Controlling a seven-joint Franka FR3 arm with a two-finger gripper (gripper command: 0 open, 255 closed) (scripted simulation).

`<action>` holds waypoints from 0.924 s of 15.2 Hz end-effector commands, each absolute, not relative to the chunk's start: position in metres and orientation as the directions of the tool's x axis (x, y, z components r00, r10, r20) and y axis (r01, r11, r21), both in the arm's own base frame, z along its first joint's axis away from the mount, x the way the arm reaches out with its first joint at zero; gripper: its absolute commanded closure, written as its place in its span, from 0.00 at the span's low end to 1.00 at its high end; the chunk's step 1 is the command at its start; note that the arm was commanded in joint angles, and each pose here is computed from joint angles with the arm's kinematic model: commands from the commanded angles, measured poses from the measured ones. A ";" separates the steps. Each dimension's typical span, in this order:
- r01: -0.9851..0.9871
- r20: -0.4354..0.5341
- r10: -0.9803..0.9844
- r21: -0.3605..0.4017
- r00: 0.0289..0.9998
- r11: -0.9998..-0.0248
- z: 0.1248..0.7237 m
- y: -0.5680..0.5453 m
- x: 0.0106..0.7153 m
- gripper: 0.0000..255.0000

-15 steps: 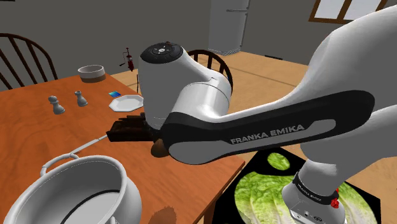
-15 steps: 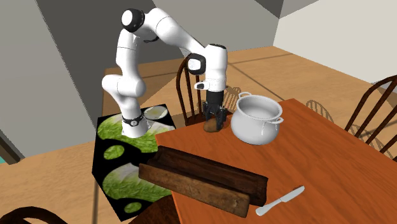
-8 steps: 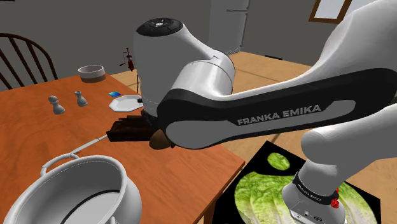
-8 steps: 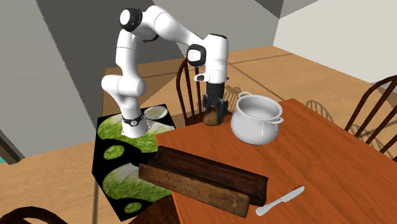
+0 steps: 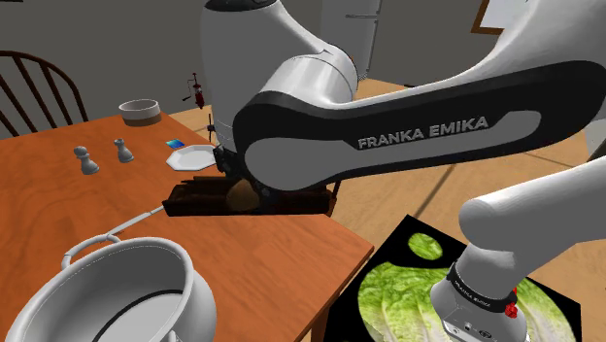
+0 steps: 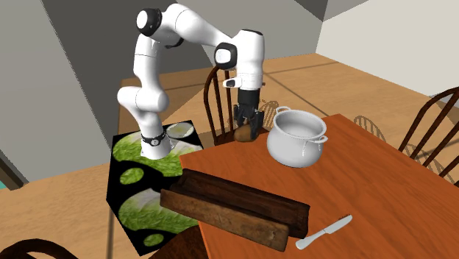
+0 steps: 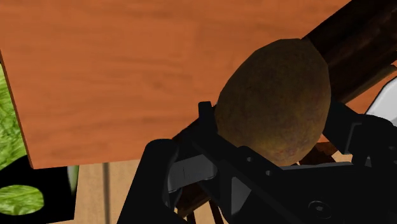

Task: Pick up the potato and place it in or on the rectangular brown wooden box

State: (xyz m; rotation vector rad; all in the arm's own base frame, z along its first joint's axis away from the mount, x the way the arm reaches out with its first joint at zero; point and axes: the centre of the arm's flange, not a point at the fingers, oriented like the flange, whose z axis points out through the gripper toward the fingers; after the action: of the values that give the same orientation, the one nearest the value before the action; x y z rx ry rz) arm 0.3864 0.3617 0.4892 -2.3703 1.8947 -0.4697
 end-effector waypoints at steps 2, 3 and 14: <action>-0.941 0.192 -0.962 -0.243 0.192 -0.237 0.492 0.340 0.415 1.00; -0.941 0.192 -0.962 -0.243 0.192 -0.237 0.492 0.332 0.425 1.00; -0.941 0.192 -0.962 -0.243 0.192 -0.237 0.493 0.244 0.541 1.00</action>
State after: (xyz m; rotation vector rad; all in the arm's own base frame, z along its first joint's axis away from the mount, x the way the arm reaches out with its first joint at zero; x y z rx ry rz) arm 0.5288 0.2532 0.4934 -2.3704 1.8956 -0.4707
